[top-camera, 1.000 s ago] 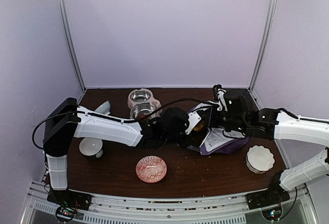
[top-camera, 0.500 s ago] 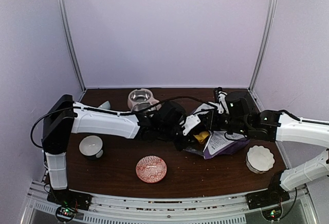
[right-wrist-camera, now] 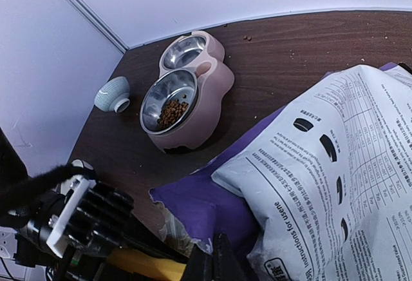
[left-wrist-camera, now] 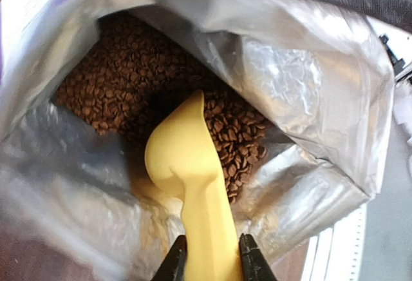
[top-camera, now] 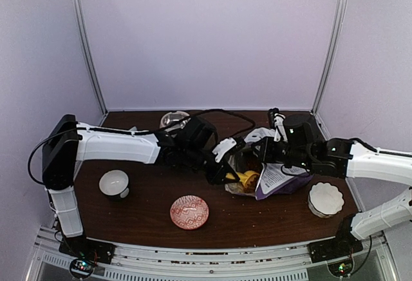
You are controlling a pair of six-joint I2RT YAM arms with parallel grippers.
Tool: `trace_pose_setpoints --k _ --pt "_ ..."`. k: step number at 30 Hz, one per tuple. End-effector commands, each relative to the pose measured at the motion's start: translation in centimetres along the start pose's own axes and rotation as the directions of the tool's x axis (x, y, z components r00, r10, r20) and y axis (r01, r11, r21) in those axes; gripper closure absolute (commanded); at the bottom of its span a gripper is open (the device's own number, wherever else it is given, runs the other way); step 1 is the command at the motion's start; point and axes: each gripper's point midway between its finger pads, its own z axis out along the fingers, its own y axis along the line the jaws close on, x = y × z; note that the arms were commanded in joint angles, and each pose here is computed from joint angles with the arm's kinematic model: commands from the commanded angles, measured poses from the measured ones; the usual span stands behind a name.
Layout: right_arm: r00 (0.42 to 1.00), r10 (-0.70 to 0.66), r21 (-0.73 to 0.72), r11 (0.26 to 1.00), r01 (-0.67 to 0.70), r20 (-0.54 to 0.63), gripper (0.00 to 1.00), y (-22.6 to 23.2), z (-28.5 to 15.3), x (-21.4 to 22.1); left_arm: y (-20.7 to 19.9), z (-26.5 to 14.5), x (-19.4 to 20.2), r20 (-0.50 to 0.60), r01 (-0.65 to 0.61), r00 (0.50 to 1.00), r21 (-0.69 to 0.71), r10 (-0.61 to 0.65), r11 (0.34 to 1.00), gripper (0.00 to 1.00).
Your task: Serve the pet food
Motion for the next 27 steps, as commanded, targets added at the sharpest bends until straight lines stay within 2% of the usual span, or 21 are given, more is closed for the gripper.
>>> trace_pose_setpoints --k 1,5,11,22,27 --pt "0.991 0.048 -0.061 0.997 -0.041 0.122 1.0 1.7 -1.7 -3.6 -1.8 -1.9 1.8 -0.097 0.227 0.971 0.105 -0.217 0.968 1.0" --pt "0.991 0.049 -0.054 0.998 -0.043 0.123 1.0 1.5 -1.7 -3.6 -1.3 -3.2 0.2 -0.044 0.33 0.944 0.115 -0.327 0.937 1.0" --pt "0.992 0.048 -0.047 0.998 -0.043 0.121 1.0 1.4 -1.8 -3.6 -0.6 -5.1 -1.6 0.042 0.478 0.868 0.198 -0.495 0.856 1.0" --pt "0.991 0.05 -0.041 0.998 -0.045 0.127 1.0 1.2 -2.1 -3.7 0.4 -9.3 -3.8 0.205 0.554 0.754 0.311 -0.624 0.772 1.0" --pt "0.99 0.051 -0.043 0.998 -0.046 0.132 1.0 1.3 -2.3 -3.9 0.8 -10.3 -4.0 0.239 0.566 0.723 0.333 -0.648 0.754 1.0"
